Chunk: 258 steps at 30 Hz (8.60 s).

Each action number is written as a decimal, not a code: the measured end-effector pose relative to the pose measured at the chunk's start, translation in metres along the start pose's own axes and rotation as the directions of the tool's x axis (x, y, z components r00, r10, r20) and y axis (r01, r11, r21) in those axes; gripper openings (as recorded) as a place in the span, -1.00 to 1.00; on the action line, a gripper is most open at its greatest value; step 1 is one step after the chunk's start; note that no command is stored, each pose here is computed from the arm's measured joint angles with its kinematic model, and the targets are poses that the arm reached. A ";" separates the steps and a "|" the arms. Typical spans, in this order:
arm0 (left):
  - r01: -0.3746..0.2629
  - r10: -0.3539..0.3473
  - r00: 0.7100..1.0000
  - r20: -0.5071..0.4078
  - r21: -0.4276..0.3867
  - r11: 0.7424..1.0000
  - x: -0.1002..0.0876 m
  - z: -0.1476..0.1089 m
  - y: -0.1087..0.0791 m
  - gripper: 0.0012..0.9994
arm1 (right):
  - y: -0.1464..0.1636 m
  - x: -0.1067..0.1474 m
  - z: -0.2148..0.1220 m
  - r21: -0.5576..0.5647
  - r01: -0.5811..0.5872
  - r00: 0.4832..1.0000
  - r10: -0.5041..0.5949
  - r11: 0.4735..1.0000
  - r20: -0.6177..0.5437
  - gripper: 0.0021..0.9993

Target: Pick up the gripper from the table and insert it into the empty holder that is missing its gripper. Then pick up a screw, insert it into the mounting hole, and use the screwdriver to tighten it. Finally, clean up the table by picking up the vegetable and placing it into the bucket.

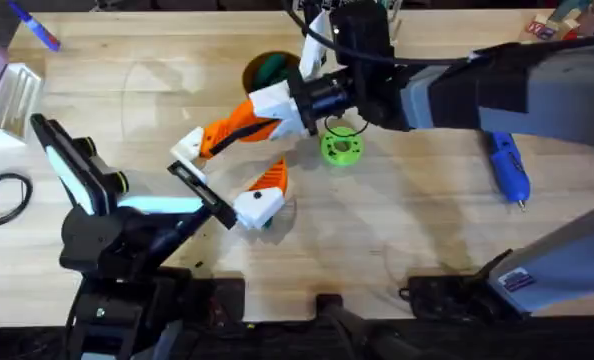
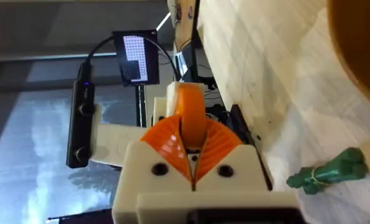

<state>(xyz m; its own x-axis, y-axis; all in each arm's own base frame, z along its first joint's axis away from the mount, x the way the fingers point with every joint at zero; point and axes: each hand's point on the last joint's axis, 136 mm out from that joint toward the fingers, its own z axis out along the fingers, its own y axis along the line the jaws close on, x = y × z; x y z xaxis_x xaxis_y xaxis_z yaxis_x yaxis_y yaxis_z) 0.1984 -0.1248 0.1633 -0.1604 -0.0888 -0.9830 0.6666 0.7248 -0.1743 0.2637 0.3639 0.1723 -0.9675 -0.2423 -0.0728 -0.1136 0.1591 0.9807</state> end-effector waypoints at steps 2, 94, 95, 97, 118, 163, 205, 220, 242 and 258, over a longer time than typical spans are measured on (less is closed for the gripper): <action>0.004 -0.004 1.000 -0.003 0.016 1.000 0.001 0.000 -0.003 0.97 | 0.000 0.003 -0.002 0.021 -0.002 1.000 0.002 1.000 0.001 -0.99; -0.036 0.055 0.997 -0.053 0.299 0.954 0.013 -0.009 -0.049 0.97 | -0.005 0.055 0.001 -0.029 0.234 0.954 -0.235 0.972 -0.188 -0.99; -0.033 0.052 0.997 -0.057 0.301 0.953 0.014 -0.009 -0.050 0.97 | -0.005 0.054 0.000 -0.032 0.229 0.955 -0.230 0.973 -0.188 -0.99; -0.034 0.055 0.997 -0.058 0.308 0.951 0.014 -0.010 -0.051 0.97 | -0.005 0.052 -0.002 -0.038 0.212 0.959 -0.215 0.977 -0.185 -0.99; -0.052 0.073 0.996 -0.052 0.319 0.946 0.014 -0.010 -0.053 0.97 | -0.002 0.030 -0.002 -0.036 0.185 0.975 -0.188 0.982 -0.119 -0.99; -0.029 0.097 0.993 -0.064 0.676 0.736 0.025 -0.044 -0.117 0.97 | -0.031 0.026 -0.016 0.211 0.237 0.972 -0.232 0.948 -0.047 0.84; -0.024 0.096 0.993 -0.066 0.687 0.727 0.025 -0.046 -0.119 0.97 | -0.139 0.026 -0.121 0.908 0.330 0.917 -0.315 0.259 -0.244 -0.42; -0.024 0.096 0.993 -0.066 0.687 0.726 0.025 -0.046 -0.119 0.97 | -0.142 0.022 -0.132 0.929 0.318 0.916 -0.315 0.191 -0.249 -0.99; -0.024 0.096 0.993 -0.066 0.687 0.726 0.025 -0.046 -0.119 0.97 | -0.110 0.027 -0.137 0.922 0.324 0.925 -0.277 0.211 -0.262 -0.20; -0.024 0.095 0.993 -0.066 0.687 0.726 0.025 -0.046 -0.119 0.97 | -0.124 0.046 -0.126 0.901 0.330 0.940 -0.179 0.282 -0.289 -0.45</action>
<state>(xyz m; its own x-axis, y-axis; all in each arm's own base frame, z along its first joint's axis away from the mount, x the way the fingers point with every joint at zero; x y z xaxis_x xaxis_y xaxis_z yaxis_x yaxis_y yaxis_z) 0.0818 -0.1823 0.1617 -0.1442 0.0262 -0.9892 0.9880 0.0593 -0.1424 0.2620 0.2122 0.0704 -0.8242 -0.5327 -0.1921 -0.5552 0.8270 0.0886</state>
